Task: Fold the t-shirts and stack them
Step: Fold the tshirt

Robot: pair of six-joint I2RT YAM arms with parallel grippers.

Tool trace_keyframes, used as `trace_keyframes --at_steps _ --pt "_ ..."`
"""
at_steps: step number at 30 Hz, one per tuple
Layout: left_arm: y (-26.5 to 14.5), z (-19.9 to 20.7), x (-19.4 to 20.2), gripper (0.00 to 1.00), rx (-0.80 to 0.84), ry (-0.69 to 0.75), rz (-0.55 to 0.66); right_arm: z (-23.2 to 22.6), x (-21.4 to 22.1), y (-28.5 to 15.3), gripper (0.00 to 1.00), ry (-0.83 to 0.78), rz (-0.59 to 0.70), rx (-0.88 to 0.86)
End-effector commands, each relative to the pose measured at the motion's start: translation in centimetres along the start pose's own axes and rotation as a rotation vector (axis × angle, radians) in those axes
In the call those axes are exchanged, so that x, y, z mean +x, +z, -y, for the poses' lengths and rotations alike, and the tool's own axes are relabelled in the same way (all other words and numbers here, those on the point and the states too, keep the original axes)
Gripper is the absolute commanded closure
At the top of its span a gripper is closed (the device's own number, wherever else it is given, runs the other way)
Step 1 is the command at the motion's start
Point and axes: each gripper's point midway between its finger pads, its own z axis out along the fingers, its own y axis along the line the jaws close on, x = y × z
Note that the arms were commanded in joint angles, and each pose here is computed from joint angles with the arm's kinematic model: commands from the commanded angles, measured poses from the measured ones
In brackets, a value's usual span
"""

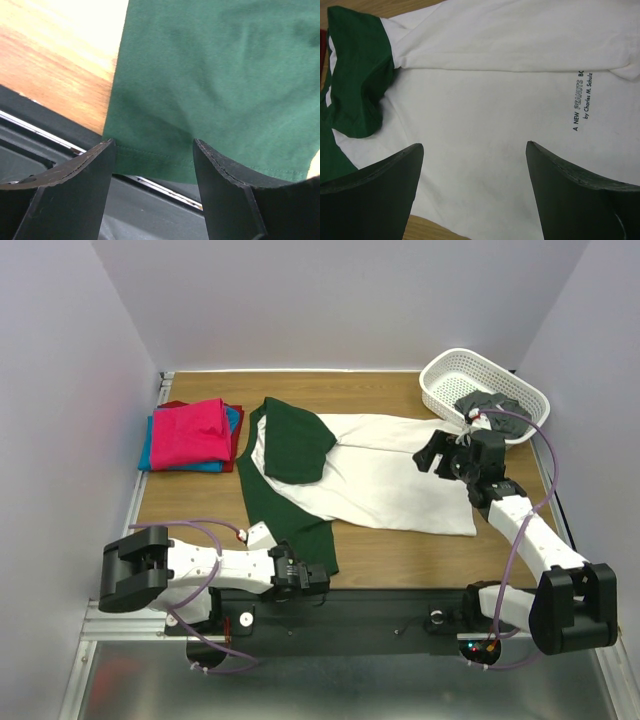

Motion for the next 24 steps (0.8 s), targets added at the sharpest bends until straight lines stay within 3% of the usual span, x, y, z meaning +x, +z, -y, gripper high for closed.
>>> trace_keyframes --at_steps 1,5,17,19,20,24 --pt "-0.1 -0.2 -0.9 0.25 -0.031 -0.317 0.016 0.0 -0.1 -0.1 0.11 0.003 0.013 -0.015" --pt "0.2 -0.3 0.2 0.25 -0.014 -0.362 -0.047 0.0 0.0 0.0 0.11 0.004 0.01 -0.016" --pt "0.5 -0.3 0.5 0.27 -0.017 -0.347 -0.05 0.2 0.1 0.0 0.11 0.006 0.007 -0.011" --pt "0.7 -0.5 0.7 0.33 -0.027 -0.337 -0.051 0.2 0.1 0.0 0.11 0.007 0.009 -0.011" --pt "0.7 -0.5 0.6 0.43 -0.025 -0.334 -0.049 0.2 0.1 0.0 0.11 0.007 0.01 -0.009" --pt "0.5 -0.4 0.2 0.61 -0.015 -0.325 -0.033 0.2 0.1 -0.1 0.11 0.006 0.012 -0.008"
